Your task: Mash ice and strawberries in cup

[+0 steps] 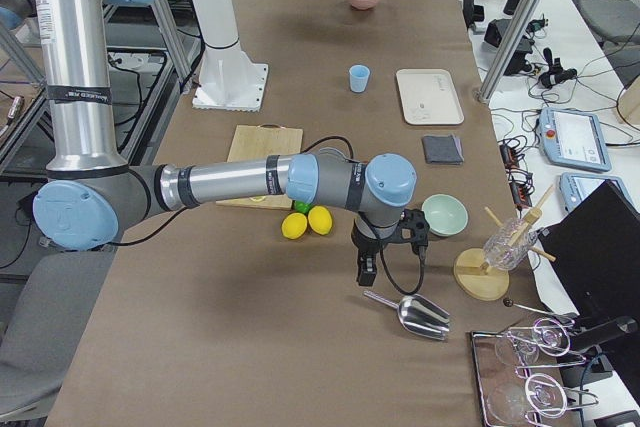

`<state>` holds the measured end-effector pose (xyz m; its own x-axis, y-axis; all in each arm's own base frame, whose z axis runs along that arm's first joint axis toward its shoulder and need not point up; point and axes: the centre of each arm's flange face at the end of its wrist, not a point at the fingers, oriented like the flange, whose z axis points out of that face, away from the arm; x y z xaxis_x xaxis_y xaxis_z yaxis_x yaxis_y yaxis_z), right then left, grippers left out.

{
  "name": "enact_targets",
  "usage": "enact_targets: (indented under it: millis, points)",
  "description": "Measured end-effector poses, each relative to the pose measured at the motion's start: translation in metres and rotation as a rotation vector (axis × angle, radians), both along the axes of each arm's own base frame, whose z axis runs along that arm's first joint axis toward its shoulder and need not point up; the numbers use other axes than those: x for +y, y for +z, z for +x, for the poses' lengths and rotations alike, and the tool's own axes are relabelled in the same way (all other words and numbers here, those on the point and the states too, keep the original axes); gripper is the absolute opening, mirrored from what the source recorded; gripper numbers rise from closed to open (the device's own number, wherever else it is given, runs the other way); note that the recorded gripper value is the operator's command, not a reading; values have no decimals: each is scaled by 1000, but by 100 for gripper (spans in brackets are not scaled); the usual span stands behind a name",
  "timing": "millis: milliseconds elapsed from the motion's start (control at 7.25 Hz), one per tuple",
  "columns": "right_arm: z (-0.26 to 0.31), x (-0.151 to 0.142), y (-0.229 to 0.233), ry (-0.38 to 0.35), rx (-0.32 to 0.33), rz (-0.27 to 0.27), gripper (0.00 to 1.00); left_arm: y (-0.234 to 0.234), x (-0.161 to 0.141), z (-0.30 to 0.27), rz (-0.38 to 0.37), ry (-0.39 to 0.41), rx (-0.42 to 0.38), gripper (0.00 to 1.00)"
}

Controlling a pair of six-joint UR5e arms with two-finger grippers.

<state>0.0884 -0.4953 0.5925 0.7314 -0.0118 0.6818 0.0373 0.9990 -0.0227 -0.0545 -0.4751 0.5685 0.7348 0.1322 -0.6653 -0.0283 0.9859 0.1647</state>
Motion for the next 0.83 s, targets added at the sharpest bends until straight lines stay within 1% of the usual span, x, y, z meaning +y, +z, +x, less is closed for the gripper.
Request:
enact_targets:
  millis: [276, 552, 828]
  points:
    - [-1, -4, -30, -2, 2, 7, 100, -4, -1, 0, 3, -20, 17, 98]
    - [-6, -12, -46, -13, 4, 20, 100, -2, -4, -3, 56, -39, 16, 98]
    - [-10, -16, -52, -20, 6, 27, 100, 3, -4, -3, 77, -46, 23, 98]
